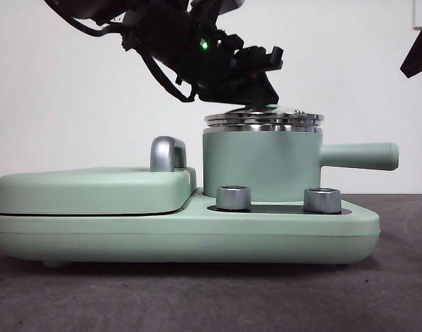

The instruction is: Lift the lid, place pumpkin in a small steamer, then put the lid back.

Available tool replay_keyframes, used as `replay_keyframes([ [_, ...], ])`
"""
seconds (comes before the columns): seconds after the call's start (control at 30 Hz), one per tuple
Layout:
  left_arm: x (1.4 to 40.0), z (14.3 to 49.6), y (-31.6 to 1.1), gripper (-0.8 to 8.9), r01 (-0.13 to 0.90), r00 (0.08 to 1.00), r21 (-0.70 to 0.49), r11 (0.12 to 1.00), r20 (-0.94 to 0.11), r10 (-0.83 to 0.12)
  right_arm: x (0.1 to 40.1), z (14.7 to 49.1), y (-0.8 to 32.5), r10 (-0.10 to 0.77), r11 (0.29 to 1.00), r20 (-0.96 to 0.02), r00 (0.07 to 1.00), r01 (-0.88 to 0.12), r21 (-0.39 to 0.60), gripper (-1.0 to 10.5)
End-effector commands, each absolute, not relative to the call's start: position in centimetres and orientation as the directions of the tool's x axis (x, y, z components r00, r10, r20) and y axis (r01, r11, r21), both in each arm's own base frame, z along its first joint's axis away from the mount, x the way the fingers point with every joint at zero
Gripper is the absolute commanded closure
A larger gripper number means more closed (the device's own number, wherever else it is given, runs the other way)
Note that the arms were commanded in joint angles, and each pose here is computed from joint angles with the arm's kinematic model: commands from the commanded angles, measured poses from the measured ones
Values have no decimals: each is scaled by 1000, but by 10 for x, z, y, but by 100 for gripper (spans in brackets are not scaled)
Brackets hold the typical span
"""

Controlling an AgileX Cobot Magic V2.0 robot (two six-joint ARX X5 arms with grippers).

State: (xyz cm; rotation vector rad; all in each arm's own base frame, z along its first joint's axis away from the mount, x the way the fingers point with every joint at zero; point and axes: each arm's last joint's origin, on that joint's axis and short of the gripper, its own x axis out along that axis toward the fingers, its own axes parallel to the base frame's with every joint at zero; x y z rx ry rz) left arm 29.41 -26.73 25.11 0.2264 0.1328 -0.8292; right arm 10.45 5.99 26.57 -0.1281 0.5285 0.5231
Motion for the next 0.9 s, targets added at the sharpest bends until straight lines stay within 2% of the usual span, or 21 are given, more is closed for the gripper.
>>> replay_keyframes([
  [0.03, 295, 259, -274, 803, 747, 664, 163, 644, -155, -731, 105, 267, 61, 446, 863, -504, 740, -505, 22, 603],
  [0.9, 299, 247, -276, 803, 727, 687, 189, 660, -203, -698, 105, 267, 61, 445, 863, -505, 740, -504, 22, 603],
])
